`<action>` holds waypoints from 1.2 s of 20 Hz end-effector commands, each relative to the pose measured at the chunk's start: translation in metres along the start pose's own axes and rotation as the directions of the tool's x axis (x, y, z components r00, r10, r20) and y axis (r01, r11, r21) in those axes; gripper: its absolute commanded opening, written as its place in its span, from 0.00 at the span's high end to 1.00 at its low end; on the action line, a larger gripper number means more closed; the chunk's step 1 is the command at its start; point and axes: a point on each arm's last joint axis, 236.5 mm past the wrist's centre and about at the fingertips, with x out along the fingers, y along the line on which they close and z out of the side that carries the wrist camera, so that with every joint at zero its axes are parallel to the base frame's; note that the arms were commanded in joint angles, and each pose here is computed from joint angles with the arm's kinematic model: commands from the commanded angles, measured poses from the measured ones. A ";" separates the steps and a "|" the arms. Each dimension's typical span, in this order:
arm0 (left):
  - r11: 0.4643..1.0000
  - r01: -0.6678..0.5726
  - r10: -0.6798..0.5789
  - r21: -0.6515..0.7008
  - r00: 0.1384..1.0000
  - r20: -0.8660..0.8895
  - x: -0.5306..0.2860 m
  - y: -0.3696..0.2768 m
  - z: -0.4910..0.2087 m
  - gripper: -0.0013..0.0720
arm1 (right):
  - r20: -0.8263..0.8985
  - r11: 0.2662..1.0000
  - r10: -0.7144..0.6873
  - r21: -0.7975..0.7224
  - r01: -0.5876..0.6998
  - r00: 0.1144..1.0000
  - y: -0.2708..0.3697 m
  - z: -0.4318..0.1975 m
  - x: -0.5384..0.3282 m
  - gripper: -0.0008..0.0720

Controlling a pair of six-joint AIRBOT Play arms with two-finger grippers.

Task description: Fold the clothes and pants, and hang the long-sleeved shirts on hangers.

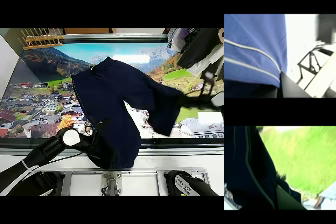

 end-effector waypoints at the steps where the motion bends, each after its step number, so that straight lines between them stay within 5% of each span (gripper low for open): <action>1: 0.985 0.088 -0.103 0.146 0.989 0.103 -0.003 -0.069 0.035 0.62 | 0.204 0.999 -0.032 -0.026 0.038 0.978 0.003 0.091 -0.054 0.96; 2: 0.984 0.086 -0.104 0.155 0.988 0.112 -0.003 -0.073 0.047 0.15 | 0.220 0.999 -0.020 -0.025 0.026 0.975 0.007 0.098 -0.058 0.75; 3: 0.985 0.080 -0.099 0.150 0.988 0.120 -0.006 -0.073 0.060 0.05 | 0.227 1.000 0.002 -0.017 0.002 0.974 0.013 0.102 -0.060 0.36; 4: 0.987 0.057 -0.076 0.152 0.989 0.127 -0.012 -0.065 0.076 0.05 | 0.230 1.000 0.015 -0.013 -0.012 0.973 0.016 0.102 -0.062 0.08; 8: 0.980 -0.182 0.157 0.079 0.955 0.252 -0.074 0.028 0.154 0.05 | 0.234 1.000 0.020 -0.026 -0.015 0.972 0.021 0.097 -0.079 0.07; 11: 0.902 -0.405 0.429 -0.151 0.801 0.417 -0.162 0.159 0.215 0.05 | 0.175 0.998 0.042 -0.052 -0.033 0.984 0.034 0.074 -0.096 0.07; 14: 0.829 -0.344 0.540 -0.441 0.700 0.468 -0.220 0.274 0.233 0.05 | 0.096 0.993 0.076 -0.098 -0.067 0.992 0.055 0.037 -0.102 0.07; 17: 0.764 -0.183 0.549 -0.618 0.688 0.475 -0.234 0.352 0.229 0.05 | 0.036 0.983 0.122 -0.140 -0.116 0.992 0.080 0.000 -0.097 0.07; 20: 0.729 -0.124 0.531 -0.673 0.723 0.442 -0.221 0.389 0.231 0.05 | -0.045 0.978 0.156 -0.133 -0.161 0.987 0.101 -0.034 -0.083 0.07; 24: 0.766 -0.156 0.479 -0.624 0.785 0.392 -0.191 0.389 0.263 0.05 | -0.087 0.965 0.193 -0.165 -0.205 0.977 0.125 -0.055 -0.068 0.07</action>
